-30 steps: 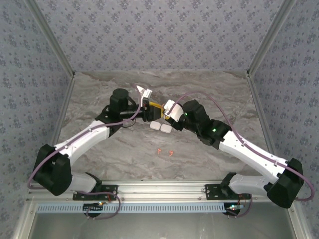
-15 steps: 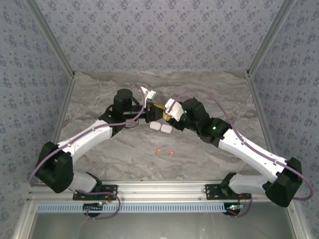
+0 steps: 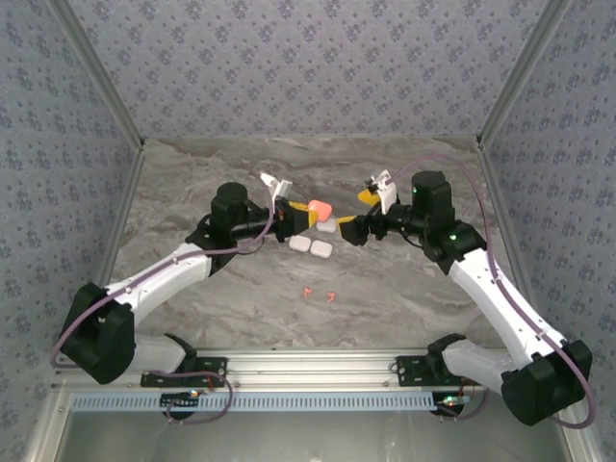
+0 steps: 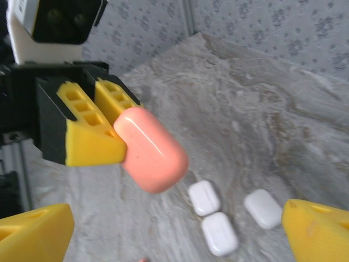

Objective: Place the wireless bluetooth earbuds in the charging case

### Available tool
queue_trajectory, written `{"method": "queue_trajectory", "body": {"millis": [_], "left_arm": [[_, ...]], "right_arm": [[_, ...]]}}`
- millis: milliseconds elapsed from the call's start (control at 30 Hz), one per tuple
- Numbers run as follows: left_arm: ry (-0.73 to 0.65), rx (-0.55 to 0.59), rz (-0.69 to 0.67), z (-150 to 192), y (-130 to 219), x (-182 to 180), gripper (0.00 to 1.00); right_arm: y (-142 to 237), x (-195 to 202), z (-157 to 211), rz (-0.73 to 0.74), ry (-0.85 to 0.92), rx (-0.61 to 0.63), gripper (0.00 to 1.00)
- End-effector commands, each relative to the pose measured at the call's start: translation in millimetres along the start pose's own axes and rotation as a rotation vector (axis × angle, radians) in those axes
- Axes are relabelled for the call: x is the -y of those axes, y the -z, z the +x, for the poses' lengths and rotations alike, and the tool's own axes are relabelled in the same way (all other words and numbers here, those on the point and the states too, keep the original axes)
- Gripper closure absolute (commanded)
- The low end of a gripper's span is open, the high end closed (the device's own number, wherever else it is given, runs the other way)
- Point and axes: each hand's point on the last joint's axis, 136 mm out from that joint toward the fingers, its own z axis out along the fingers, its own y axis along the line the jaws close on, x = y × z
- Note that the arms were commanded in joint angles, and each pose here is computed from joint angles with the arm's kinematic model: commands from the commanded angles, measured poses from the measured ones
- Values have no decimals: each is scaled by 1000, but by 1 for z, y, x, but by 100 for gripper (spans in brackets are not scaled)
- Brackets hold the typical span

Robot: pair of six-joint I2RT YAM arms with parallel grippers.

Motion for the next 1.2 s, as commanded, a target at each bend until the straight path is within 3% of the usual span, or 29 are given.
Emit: {"method": "queue_trajectory", "body": {"millis": [0, 367, 900, 1033, 1167], "left_arm": [[-109, 104, 52, -25, 6, 20, 89], [-153, 78, 108, -19, 4, 34, 89], [-191, 66, 136, -19, 4, 45, 90], [-199, 63, 105, -17, 5, 40, 90], [-212, 54, -23, -12, 9, 19, 90]], "right_arm": [[-4, -19, -12, -144, -84, 40, 0], [-25, 20, -10, -12, -157, 11, 0], [-38, 53, -17, 48, -229, 8, 0], [-30, 54, -21, 55, -237, 20, 0], [-11, 55, -20, 92, -241, 36, 0]]}}
